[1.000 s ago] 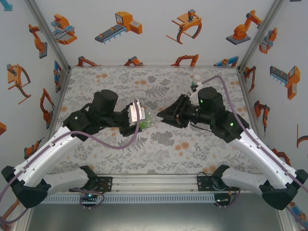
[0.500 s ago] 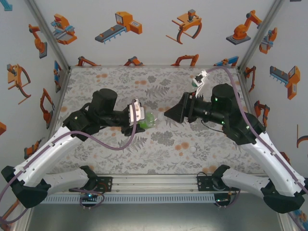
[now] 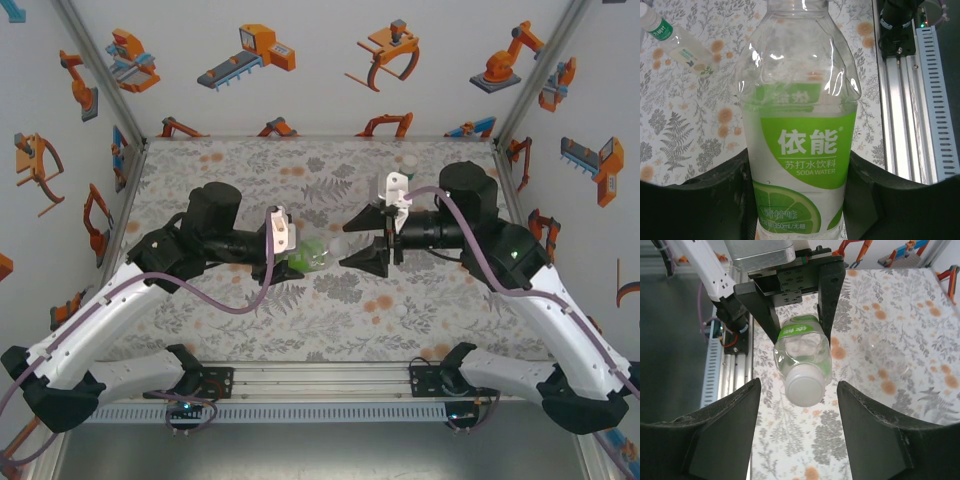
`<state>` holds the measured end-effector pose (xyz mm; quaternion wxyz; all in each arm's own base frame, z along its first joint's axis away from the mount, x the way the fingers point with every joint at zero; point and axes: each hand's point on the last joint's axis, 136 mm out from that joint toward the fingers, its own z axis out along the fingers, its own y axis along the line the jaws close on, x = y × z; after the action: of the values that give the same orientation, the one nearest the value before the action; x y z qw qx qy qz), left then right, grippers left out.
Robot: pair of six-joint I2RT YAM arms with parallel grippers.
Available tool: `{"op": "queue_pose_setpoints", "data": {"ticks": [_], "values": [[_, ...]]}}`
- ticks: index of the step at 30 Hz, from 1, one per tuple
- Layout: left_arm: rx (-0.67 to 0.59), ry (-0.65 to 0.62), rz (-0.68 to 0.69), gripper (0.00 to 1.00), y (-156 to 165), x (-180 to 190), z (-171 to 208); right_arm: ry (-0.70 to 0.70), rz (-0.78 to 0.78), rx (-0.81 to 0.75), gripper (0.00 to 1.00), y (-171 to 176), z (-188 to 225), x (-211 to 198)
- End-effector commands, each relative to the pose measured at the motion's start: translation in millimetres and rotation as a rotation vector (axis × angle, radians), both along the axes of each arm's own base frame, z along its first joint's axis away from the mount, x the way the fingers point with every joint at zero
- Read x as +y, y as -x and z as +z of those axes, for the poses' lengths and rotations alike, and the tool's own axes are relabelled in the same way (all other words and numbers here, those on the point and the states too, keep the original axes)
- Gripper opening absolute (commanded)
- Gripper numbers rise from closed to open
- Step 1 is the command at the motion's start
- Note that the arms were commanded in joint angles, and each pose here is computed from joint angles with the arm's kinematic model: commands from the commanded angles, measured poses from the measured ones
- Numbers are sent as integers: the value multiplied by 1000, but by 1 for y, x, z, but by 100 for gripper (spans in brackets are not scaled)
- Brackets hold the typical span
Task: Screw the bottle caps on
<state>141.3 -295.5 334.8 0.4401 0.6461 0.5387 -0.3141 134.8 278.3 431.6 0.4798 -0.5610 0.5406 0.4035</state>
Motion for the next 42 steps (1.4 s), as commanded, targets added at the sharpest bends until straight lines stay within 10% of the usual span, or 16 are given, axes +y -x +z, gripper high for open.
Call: {"op": "queue_pose_setpoints", "data": {"ticks": [1,22,30,33,42], "values": [[8,37,-36,0,11,1,16,-19,52,-123,57,4,11,1],[-4,41,-49,0,13,-3,21,2,82,-68,45,9,-7,3],[-5,33,-39,0,11,-3,18,-1,33,-64,17,5,-5,0],[-12,24,-20,0,7,-3,16,-30,-17,11,0,0,-2,0],[-36,22,16,0,-5,-9,13,-193,-361,520,0,-41,-5,-5]]}}
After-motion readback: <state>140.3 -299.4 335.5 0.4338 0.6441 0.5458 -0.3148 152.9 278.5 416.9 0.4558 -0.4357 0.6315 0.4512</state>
